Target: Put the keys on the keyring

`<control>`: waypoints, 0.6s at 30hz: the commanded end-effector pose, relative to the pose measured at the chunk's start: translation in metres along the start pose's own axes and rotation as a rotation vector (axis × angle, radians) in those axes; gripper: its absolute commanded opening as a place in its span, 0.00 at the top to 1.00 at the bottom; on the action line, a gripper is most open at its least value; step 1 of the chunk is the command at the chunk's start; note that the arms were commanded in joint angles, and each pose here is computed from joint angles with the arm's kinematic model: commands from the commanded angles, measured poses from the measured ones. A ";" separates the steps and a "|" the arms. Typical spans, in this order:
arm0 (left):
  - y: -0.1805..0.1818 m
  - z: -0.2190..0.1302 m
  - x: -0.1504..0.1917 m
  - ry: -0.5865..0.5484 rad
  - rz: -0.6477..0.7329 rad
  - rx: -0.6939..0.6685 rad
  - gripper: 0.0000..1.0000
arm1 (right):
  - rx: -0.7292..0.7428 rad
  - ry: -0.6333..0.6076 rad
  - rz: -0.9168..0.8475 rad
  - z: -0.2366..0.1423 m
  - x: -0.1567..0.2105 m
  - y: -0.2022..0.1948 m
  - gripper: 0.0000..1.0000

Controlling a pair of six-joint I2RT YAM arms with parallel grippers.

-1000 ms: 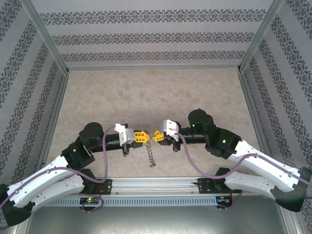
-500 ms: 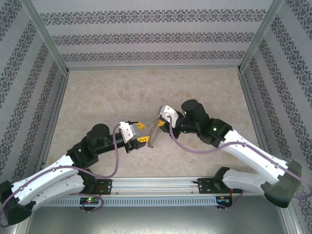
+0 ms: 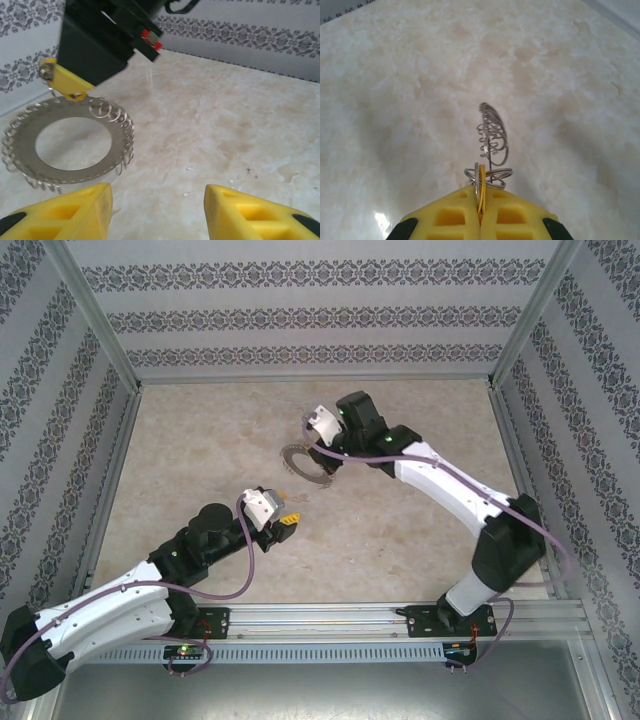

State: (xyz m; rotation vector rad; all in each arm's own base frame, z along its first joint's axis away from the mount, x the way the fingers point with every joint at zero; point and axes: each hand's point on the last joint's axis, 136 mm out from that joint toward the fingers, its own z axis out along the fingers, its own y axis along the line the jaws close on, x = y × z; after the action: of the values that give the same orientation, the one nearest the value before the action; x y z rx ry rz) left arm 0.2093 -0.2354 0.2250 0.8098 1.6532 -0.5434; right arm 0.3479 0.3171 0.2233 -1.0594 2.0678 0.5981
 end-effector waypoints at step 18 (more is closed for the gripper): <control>0.027 -0.007 -0.005 -0.054 0.034 -0.148 0.43 | -0.127 0.010 0.126 0.060 0.004 -0.007 1.00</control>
State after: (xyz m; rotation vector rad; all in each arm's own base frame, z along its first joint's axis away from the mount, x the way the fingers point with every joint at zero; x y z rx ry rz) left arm 0.2196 -0.2163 0.2201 0.7327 1.6656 -0.4372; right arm 0.3834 0.3523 0.1739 -1.0329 2.1606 0.7267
